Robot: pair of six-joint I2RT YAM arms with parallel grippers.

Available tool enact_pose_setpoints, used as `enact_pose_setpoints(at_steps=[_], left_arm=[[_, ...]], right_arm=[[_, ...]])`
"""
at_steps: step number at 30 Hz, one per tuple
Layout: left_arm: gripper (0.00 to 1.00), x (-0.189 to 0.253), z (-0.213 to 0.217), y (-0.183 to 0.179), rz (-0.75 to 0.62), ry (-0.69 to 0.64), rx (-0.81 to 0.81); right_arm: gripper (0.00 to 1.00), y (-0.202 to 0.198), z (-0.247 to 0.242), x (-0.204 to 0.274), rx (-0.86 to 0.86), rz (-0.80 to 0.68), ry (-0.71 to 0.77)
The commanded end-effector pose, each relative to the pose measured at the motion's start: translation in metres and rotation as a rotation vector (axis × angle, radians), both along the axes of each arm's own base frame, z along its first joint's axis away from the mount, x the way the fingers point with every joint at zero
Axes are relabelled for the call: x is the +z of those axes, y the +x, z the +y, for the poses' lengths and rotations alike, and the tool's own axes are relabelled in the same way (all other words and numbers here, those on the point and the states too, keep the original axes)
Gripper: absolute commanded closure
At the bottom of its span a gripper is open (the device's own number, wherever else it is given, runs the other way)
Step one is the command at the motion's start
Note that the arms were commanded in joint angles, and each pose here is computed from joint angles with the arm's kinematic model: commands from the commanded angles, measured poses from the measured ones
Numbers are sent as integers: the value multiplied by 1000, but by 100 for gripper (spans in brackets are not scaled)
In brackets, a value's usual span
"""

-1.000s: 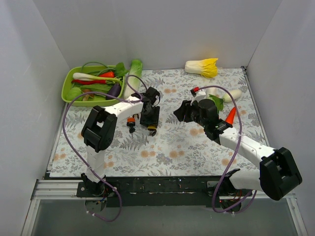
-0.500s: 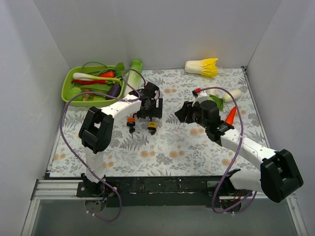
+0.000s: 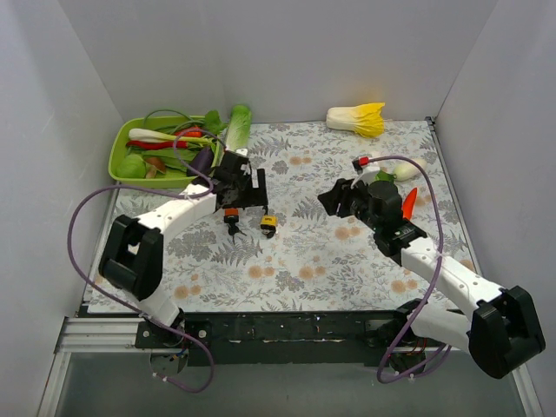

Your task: Unlock with the key

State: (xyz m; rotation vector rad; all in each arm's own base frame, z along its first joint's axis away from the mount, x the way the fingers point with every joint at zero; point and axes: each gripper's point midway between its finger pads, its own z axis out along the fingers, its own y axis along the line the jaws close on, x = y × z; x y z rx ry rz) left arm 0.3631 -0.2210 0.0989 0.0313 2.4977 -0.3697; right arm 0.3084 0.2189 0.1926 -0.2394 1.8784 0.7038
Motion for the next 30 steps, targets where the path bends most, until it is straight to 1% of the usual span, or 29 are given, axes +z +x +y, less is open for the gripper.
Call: enact_pose_setpoints(at_steps=[1,2,3,4,5,6,7,9,10,11,12,14,15,17,21,24,27,30], left_arm=[[10,71,20,20,-217,-241,68],[5,73,40,26,-223,-260,122],[3,81,43,27,-241,-311,124],[2,72,52,24,-232,-320,143],[2,87,68,26,-283,-344,169],[2,97,72,28,-331,-375,176],[2,94,79,24,-341,-383,183],[2,128,95,23,-483,-409,198],[2,137,104,21,-539,-391,210],[2,135,108,16,-565,-376,212],[2,159,112,10,-652,-382,207],[2,163,121,4,-704,-353,220],[2,176,124,-1,-746,-355,222],[2,181,132,-4,-766,-347,261],[2,184,137,-9,-776,-342,287],[2,186,143,-9,-788,-339,327],[2,191,143,-10,-812,-346,321],[2,187,142,-11,-808,-349,316]], right_arm=[[45,8,-25,3,-47,-35,3],[45,12,-35,4,-75,-35,10],[45,12,-40,1,-79,-24,13],[45,13,-45,-3,-89,-12,13],[45,16,-56,-3,-117,-9,17],[45,17,-61,-3,-128,-9,18],[45,17,-67,-5,-143,-2,13],[45,20,-81,-2,-191,-20,1],[45,19,-85,-1,-205,-26,-6],[45,19,-89,5,-218,-46,-9],[45,20,-93,7,-239,-58,-18],[45,20,-98,14,-256,-91,-35],[45,20,-100,16,-264,-103,-39],[45,22,-110,24,-310,-146,-55],[45,24,-123,33,-370,-206,-79],[45,24,-124,40,-373,-234,-86],[45,24,-124,42,-370,-241,-85],[45,25,-123,40,-365,-237,-84]])
